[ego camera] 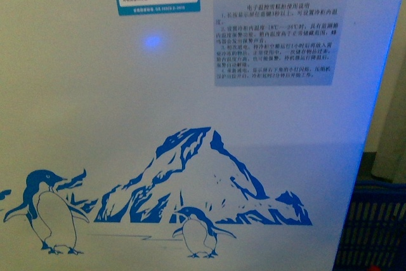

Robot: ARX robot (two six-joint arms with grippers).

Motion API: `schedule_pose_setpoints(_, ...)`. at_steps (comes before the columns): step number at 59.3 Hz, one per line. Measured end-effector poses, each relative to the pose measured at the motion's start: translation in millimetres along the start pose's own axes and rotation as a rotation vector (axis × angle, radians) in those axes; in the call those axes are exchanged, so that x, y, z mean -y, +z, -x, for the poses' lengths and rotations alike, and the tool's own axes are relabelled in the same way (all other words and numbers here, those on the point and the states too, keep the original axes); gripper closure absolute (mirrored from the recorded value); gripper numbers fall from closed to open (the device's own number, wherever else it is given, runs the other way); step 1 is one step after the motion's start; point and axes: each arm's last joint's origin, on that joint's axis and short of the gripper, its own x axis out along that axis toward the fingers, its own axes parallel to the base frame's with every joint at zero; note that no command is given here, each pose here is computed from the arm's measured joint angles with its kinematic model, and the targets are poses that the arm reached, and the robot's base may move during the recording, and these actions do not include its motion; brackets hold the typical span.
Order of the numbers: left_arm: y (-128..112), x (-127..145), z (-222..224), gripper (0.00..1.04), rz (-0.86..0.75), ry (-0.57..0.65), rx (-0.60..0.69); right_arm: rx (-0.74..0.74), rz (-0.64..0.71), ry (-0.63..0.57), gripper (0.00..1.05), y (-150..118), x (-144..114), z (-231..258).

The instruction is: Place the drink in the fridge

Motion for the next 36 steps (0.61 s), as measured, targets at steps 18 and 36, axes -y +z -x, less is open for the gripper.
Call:
schedule_pose_setpoints(18,0,0,0,0.08,0.000,0.000,0.000,-0.047,0.049,-0.076,0.07,-19,-15,-84)
schedule_pose_setpoints(36,0,0,0,0.08,0.000,0.000,0.000,-0.073,0.046,-0.105,0.07,-24,-31,-142)
